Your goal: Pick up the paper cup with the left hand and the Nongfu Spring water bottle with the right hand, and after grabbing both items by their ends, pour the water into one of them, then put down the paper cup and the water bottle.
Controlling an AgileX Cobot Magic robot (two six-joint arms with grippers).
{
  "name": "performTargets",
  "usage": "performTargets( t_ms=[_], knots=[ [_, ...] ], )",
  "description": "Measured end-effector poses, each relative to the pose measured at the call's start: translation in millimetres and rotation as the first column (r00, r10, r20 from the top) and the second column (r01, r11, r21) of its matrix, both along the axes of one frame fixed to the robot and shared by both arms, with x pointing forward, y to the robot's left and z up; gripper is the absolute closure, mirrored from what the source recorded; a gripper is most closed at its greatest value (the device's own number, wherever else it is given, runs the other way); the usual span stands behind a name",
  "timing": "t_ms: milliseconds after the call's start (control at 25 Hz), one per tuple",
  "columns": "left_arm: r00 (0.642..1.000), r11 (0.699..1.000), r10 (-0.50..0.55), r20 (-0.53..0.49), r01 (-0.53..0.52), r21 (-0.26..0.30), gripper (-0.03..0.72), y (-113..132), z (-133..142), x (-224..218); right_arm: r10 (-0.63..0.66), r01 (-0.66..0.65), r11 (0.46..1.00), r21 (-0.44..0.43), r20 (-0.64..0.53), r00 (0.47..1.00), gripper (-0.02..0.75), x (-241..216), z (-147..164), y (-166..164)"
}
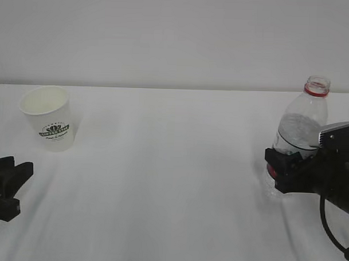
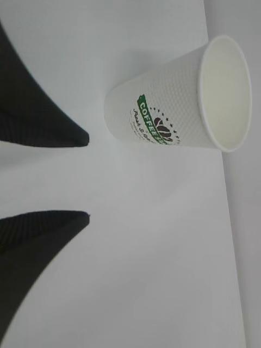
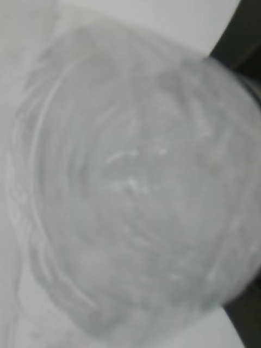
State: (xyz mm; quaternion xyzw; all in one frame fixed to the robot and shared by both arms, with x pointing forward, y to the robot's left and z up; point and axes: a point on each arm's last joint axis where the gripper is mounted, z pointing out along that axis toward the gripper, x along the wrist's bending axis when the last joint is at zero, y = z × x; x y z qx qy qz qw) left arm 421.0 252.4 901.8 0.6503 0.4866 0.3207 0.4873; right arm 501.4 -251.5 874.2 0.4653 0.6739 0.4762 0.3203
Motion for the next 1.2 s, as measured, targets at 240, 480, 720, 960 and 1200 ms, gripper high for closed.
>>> performTargets(
  t_ms=[240,480,720,960,1200],
  knots=[
    [1.000,1.000,-0.010,0.000,0.010,0.001,0.402,-1,0,0,-0.005,0.005,1.000,0.004,0.052,0.999,0.284,-14,21,-2],
    [1.000,1.000,-0.014,0.000,0.014,0.001,0.402,-1,0,0,-0.015,0.013,1.000,0.025,0.066,0.998,0.284,-30,32,-3],
    [1.000,1.000,-0.010,0.000,0.010,0.001,0.400,-1,0,0,-0.022,0.019,0.999,0.046,0.075,0.997,0.284,-44,39,-5],
    [0.998,0.998,0.061,0.014,-0.061,-0.010,0.298,4,2,6,-0.017,0.013,0.999,0.046,0.086,0.996,0.284,-49,43,-5],
    [0.994,0.997,0.079,0.073,-0.077,-0.029,0.116,1,9,31,-0.015,0.011,0.999,0.044,0.083,0.996,0.285,-50,43,-4]
  ],
)
